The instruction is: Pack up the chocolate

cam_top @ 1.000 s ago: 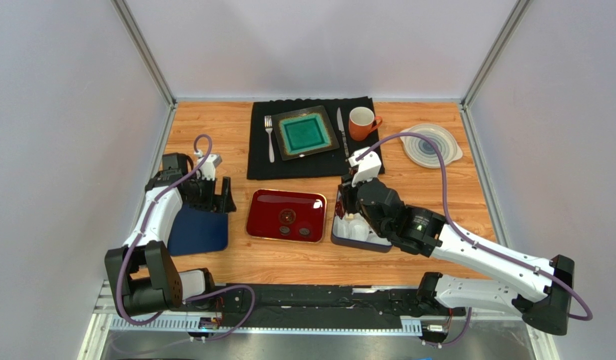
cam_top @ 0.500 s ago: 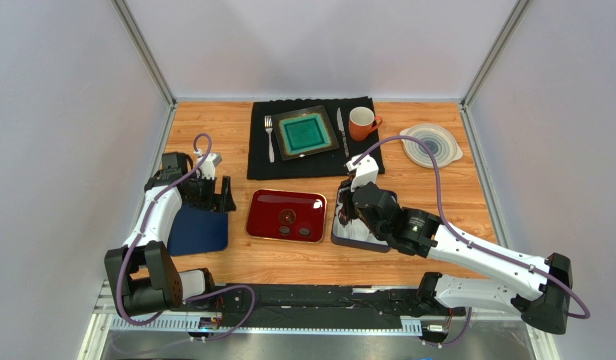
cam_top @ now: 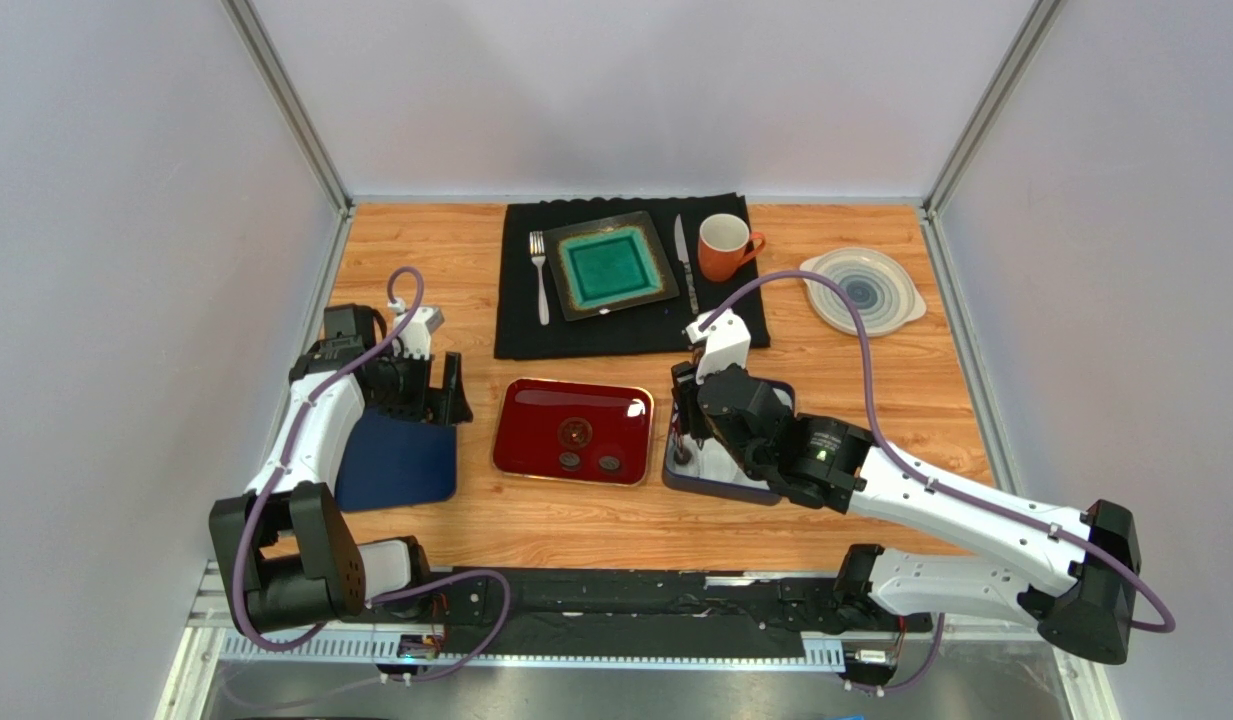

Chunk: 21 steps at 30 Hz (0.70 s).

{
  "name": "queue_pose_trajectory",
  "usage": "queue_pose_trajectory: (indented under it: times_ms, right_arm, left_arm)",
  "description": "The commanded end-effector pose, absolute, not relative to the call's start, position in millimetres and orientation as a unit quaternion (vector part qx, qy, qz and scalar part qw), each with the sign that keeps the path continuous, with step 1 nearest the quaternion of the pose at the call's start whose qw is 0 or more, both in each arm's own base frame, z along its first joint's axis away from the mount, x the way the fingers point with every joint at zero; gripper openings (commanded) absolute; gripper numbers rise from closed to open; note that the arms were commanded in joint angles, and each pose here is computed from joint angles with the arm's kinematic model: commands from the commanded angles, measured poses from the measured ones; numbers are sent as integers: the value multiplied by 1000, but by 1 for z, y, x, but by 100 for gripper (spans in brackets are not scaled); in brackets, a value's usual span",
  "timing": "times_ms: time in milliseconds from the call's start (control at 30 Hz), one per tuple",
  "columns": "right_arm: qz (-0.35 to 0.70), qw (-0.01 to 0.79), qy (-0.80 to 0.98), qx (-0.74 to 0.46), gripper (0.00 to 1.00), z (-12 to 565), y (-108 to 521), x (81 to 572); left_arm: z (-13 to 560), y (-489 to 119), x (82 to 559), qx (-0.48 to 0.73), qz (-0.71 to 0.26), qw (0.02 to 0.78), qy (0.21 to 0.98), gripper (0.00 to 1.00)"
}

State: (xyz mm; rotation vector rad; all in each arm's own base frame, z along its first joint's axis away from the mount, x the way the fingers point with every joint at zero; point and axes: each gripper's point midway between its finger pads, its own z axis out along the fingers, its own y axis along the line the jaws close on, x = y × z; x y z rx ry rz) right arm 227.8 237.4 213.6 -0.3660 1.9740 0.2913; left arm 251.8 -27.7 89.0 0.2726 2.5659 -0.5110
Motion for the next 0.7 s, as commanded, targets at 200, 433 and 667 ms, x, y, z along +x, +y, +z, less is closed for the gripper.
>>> queue_pose_trajectory:
  times_ms: [200, 433, 667]
  right_arm:
    - [150, 553, 809, -131, 43, 238, 243, 232]
    - [182, 573, 786, -148, 42, 276, 265, 238]
    - [221, 567, 772, -182, 42, 286, 314, 242]
  left_arm:
    - [108, -26, 262, 111, -183, 286, 934, 96]
    - [107, -26, 263, 109, -185, 287, 934, 96]
    - [106, -26, 262, 108, -183, 283, 935, 96]
